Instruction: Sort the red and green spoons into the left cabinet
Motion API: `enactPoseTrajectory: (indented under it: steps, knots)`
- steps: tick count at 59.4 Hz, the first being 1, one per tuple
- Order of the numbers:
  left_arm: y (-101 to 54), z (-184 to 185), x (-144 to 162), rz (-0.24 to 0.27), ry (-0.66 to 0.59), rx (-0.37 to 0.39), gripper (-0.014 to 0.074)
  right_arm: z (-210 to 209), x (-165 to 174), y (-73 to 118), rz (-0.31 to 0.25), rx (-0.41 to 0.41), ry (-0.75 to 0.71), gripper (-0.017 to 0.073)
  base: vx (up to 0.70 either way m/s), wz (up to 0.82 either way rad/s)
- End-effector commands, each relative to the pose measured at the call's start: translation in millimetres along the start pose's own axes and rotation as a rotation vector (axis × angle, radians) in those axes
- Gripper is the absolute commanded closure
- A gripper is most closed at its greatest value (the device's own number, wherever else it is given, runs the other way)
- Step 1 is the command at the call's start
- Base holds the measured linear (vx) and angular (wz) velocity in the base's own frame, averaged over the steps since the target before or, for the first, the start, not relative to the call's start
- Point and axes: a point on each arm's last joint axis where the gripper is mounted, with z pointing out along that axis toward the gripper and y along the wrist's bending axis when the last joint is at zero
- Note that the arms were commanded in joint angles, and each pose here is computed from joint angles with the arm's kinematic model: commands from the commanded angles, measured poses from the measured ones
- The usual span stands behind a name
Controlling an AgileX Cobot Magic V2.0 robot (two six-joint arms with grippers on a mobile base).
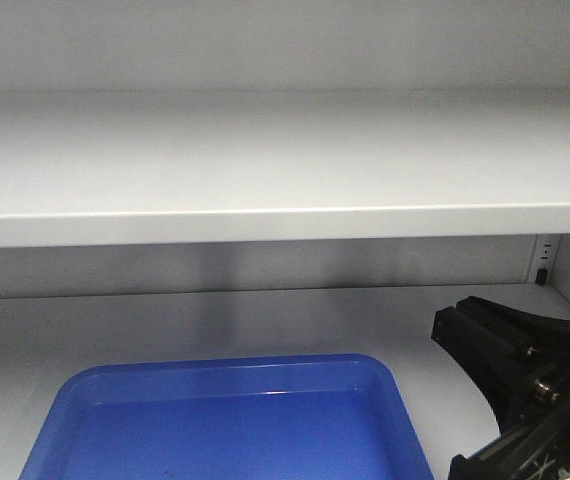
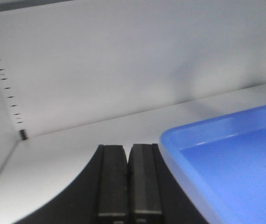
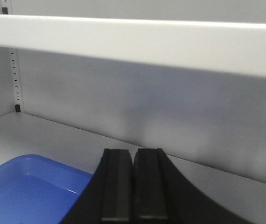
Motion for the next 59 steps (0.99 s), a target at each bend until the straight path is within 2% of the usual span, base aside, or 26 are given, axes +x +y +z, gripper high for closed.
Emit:
enactPoseTrajectory:
  steps: [1, 8, 15, 20, 27, 28, 34, 40, 59]
  knots:
    - [8.3, -5.7, -10.4, -0.05, -0.111, -0.096, 0.0594, -4.4, -14.6, -4.6, -0.018, 0.034, -0.061, 0.0565, 0.0, 0.0]
    - [9.3, -10.4, 6.5, -0.119, -0.181, -0.134, 0.0594, -4.4, -14.6, -4.6, -0.018, 0.034, -0.061, 0.0565, 0.0, 0.0]
    - [7.5, -13.0, 30.1, -0.143, -0.205, -0.146, 0.0594, -4.4, -14.6, -4.6, -0.018, 0.034, -0.061, 0.0565, 0.0, 0.0]
    - [7.0, -7.7, 50.2, -0.167, -0.17, -0.153, 0.0594, -4.4, -14.6, -4.5, -0.018, 0.032, -0.06, 0.0565, 0.0, 0.0]
    - [6.3, -3.3, 78.5, -0.244, -0.149, -0.168, 0.0594, -4.4, -14.6, -4.6, -0.018, 0.033, -0.06, 0.0565, 0.0, 0.0]
    - [5.6, -3.1, 79.1, -0.243, -0.132, -0.162, 0.0594, -4.4, -14.6, -4.6, -0.018, 0.033, -0.06, 0.0565, 0.0, 0.0]
    - [4.6, -3.0, 77.7, -0.143, -0.115, -0.155, 0.0594, -4.4, -14.6, -4.6, -0.018, 0.033, -0.06, 0.0565, 0.0, 0.0]
    - [4.1, -2.9, 78.3, -0.104, -0.104, -0.152, 0.0594, -4.4, -14.6, -4.6, -0.018, 0.033, -0.06, 0.0565, 0.0, 0.0]
    - [3.5, -2.6, 81.3, -0.107, -0.071, -0.147, 0.0594, -4.4, -14.6, -4.6, -0.018, 0.033, -0.06, 0.0565, 0.0, 0.0]
